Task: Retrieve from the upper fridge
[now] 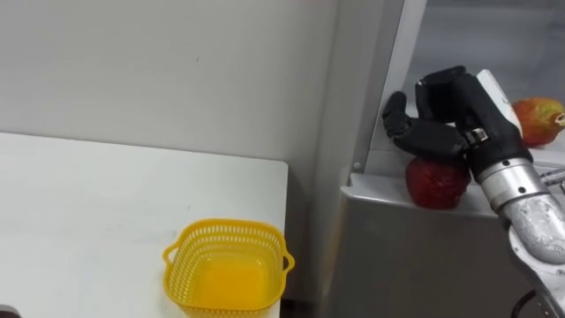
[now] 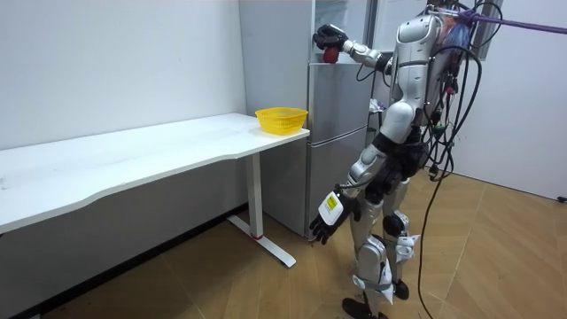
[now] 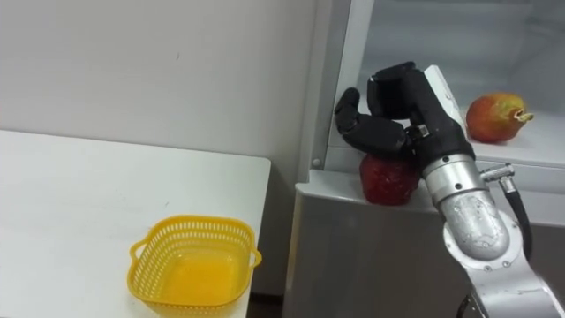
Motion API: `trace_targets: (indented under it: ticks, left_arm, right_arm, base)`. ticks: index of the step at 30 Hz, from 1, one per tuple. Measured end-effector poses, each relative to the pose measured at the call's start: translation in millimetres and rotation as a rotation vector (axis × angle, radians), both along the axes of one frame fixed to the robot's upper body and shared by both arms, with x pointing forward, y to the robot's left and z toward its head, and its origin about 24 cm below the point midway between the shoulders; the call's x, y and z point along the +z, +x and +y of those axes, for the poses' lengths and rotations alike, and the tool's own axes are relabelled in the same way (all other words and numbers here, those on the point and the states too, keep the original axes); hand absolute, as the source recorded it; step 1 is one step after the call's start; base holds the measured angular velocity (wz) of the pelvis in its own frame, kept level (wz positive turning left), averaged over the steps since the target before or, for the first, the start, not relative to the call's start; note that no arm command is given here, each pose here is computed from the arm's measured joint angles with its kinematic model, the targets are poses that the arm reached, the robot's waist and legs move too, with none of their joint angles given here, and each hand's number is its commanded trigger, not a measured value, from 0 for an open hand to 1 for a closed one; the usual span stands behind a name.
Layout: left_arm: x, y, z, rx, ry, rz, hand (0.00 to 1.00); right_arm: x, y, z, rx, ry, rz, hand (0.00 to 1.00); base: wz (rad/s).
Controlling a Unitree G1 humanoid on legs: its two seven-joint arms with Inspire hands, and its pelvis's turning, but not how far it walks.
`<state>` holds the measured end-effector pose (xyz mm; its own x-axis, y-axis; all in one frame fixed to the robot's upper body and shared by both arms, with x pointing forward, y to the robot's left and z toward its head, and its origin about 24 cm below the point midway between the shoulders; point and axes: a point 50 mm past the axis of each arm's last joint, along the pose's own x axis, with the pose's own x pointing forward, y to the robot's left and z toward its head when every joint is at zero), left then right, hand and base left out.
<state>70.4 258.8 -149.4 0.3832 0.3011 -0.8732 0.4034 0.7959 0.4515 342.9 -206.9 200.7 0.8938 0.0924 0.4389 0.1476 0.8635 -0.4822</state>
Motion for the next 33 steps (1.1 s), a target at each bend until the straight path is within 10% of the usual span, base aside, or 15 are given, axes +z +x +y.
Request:
trace_targets:
  ticks: [2,3,33]
  left_arm:
    - [0,0,0.2,0.002,0.002,-0.003,0.00]
    - [0,0,0.3,0.003,0.004,-0.004,0.00]
    - [-1,0,-3.4,-0.013,-0.015,-0.042,0.00]
  right_arm:
    - [-2,0,0,-0.013,-0.031,-0.001,0.04]
    - [-1,-1,1,-0.020,-0.049,-0.005,0.00]
    - [-39,-61,32,-0.129,-0.308,-0.245,0.00]
  base:
    - [0.00]
    - [0.00]
    - [0.00]
